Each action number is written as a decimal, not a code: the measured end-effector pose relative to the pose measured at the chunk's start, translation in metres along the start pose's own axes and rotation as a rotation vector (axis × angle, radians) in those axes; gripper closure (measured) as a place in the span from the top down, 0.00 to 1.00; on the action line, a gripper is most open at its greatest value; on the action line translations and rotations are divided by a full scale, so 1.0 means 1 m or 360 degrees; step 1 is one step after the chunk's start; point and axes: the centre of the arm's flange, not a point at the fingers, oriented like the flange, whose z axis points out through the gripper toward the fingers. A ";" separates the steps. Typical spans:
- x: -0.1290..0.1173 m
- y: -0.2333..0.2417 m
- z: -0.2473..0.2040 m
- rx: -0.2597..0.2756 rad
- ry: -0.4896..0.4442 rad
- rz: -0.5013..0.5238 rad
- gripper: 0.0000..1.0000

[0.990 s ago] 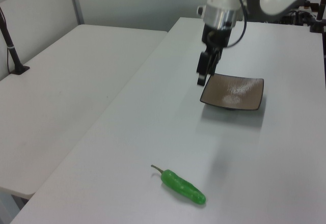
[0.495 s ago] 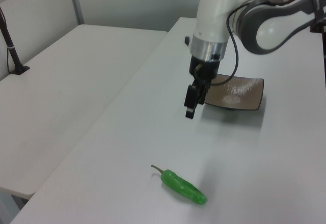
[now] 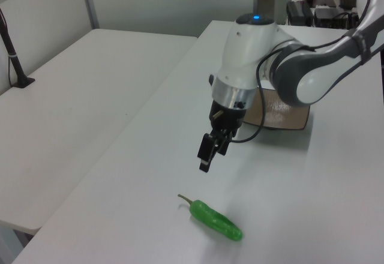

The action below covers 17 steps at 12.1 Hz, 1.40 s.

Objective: Chili peppers are placed on a ceramic plate
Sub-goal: 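Lower the gripper and close it around the green chili pepper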

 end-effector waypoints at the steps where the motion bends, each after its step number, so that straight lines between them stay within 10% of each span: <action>1: 0.000 -0.004 0.006 0.0000 -0.0002 0.0014 1.00; 14: -0.035 -0.041 0.107 -0.0041 -0.0087 -0.0014 1.00; 17: -0.043 -0.046 0.122 -0.0050 -0.0059 -0.0063 0.63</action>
